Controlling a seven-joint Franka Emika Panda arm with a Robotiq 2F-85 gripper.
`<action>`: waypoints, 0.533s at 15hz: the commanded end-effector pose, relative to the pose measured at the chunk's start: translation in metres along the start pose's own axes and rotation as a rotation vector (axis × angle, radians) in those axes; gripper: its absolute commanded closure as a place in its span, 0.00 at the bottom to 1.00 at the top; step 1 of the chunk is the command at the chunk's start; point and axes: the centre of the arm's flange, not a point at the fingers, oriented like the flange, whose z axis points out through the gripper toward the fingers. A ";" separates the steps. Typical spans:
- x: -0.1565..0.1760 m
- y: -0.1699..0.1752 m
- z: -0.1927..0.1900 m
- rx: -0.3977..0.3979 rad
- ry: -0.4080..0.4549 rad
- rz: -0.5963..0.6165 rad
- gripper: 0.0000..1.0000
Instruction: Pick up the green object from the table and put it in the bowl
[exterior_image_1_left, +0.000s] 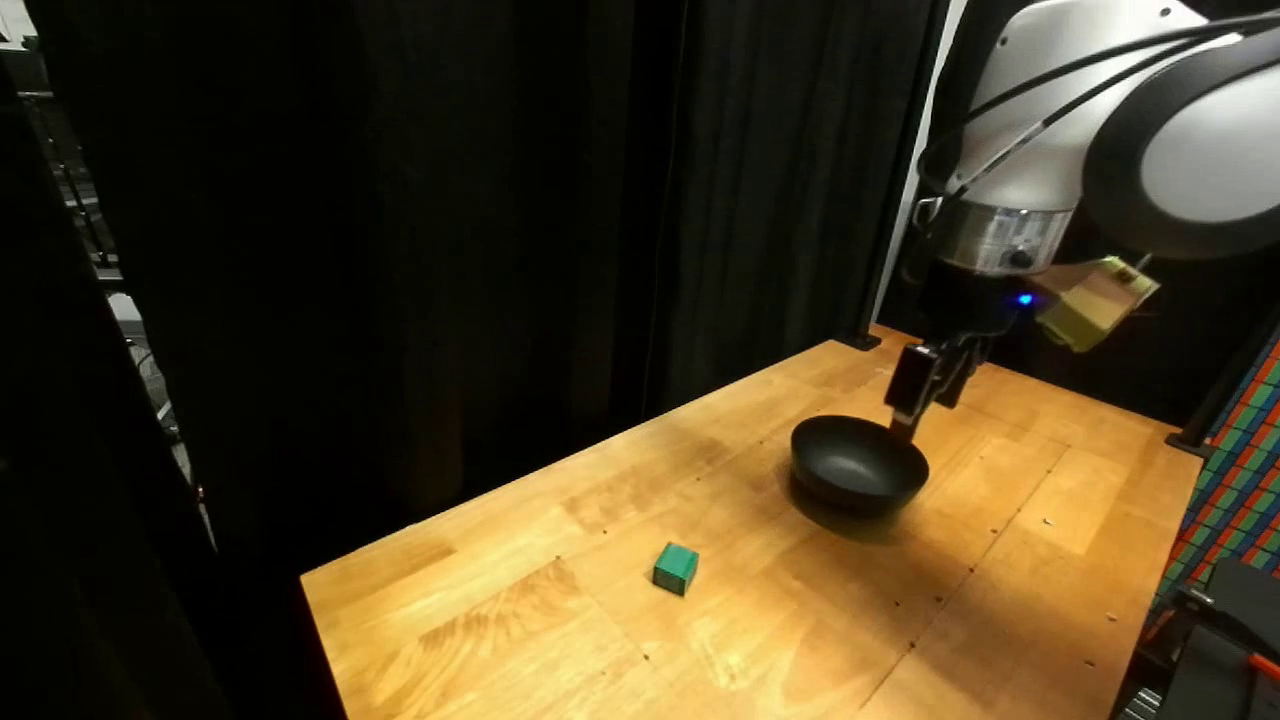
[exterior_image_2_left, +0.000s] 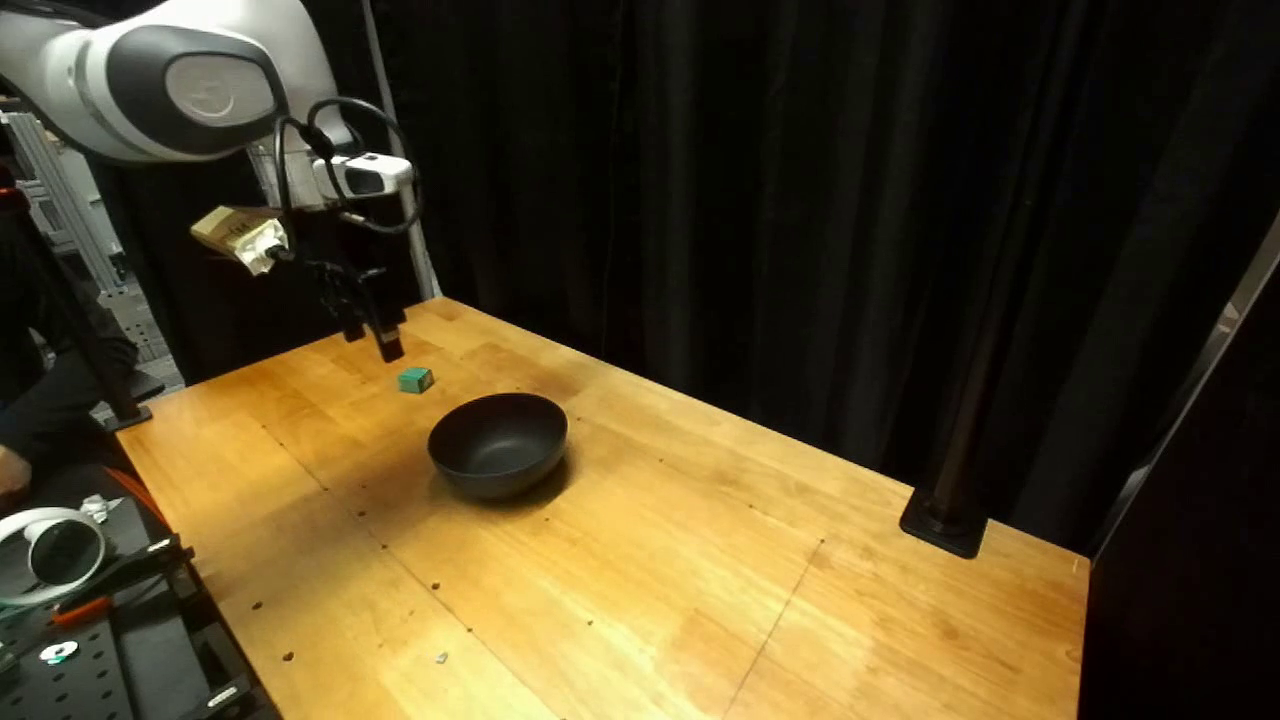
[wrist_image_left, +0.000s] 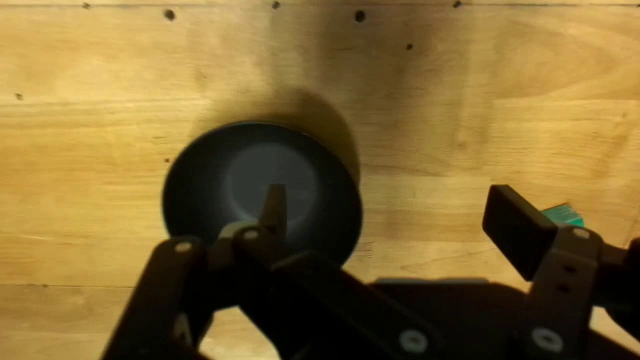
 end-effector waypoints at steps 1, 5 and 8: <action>0.042 -0.059 0.036 0.001 0.046 -0.048 0.00; 0.060 -0.112 0.074 0.034 0.081 -0.110 0.00; 0.067 -0.144 0.104 0.034 0.102 -0.166 0.00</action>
